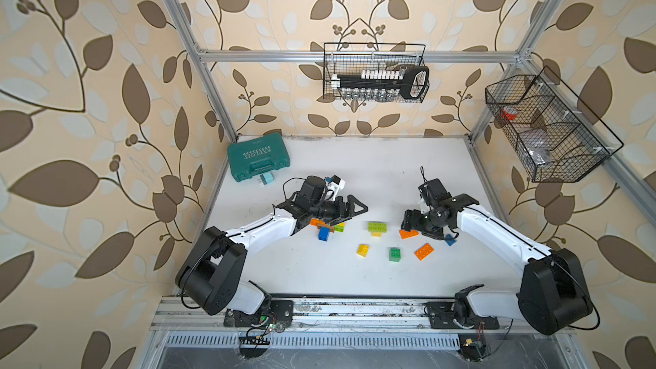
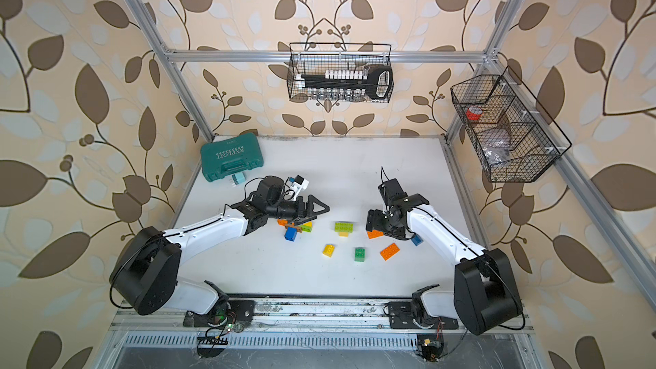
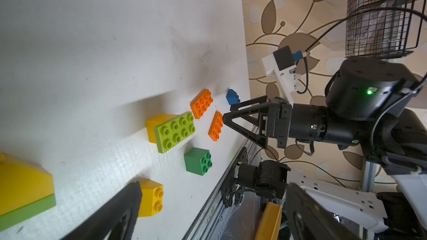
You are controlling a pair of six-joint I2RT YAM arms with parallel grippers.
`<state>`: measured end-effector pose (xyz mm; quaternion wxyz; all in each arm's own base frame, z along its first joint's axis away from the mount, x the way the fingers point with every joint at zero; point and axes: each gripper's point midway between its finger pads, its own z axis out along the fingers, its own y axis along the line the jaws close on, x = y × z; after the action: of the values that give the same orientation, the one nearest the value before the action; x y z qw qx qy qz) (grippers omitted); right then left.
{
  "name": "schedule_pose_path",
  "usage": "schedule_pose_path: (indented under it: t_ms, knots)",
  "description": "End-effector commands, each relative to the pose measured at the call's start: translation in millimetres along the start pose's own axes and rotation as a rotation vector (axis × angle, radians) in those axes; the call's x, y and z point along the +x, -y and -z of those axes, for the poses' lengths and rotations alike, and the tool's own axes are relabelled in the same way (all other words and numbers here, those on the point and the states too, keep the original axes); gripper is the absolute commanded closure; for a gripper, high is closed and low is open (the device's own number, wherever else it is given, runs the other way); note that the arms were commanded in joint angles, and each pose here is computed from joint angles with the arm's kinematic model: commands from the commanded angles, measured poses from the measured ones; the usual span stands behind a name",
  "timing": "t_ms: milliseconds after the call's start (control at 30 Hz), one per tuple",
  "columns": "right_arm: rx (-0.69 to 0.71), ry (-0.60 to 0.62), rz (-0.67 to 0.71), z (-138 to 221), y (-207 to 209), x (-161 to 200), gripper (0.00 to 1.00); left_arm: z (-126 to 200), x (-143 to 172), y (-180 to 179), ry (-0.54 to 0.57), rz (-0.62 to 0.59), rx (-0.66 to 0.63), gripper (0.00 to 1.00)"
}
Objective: Assemble a fork with lego
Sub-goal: Adjust the lego brick at the center of the board.
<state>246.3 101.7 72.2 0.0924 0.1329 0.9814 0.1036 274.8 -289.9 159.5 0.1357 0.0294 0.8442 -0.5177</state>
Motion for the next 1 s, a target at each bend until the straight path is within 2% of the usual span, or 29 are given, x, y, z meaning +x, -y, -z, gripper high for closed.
schedule_pose_path:
  t_ms: [0, 367, 667, 833, 900, 967]
  knots:
    - [0.043, 0.008, -0.109, -9.7, 6.4, 2.8, 0.16, 10.5, -5.7, 2.9, 0.016, -0.055, -0.003, 0.01]
    - [-0.004, -0.038, -0.166, -41.0, -19.1, 4.8, 0.16, 26.1, -12.4, -19.6, 0.049, -0.02, -0.055, 0.06]
    - [-0.013, -0.087, -0.295, -60.8, -23.3, 10.2, 0.19, 28.1, -14.3, -31.4, 0.055, 0.003, -0.075, 0.07]
    - [0.057, -0.053, -0.267, -63.0, -15.1, -1.1, 0.21, 29.1, -14.1, -34.7, 0.056, 0.013, -0.078, 0.09]
    - [0.106, -0.028, -0.227, -60.4, -9.0, -8.7, 0.26, 30.5, -14.3, -35.8, 0.058, 0.017, -0.08, 0.09]
    - [0.151, -0.012, -0.175, -58.9, -3.5, -15.5, 0.39, 31.9, -15.0, -38.4, 0.062, 0.024, -0.085, 0.09]
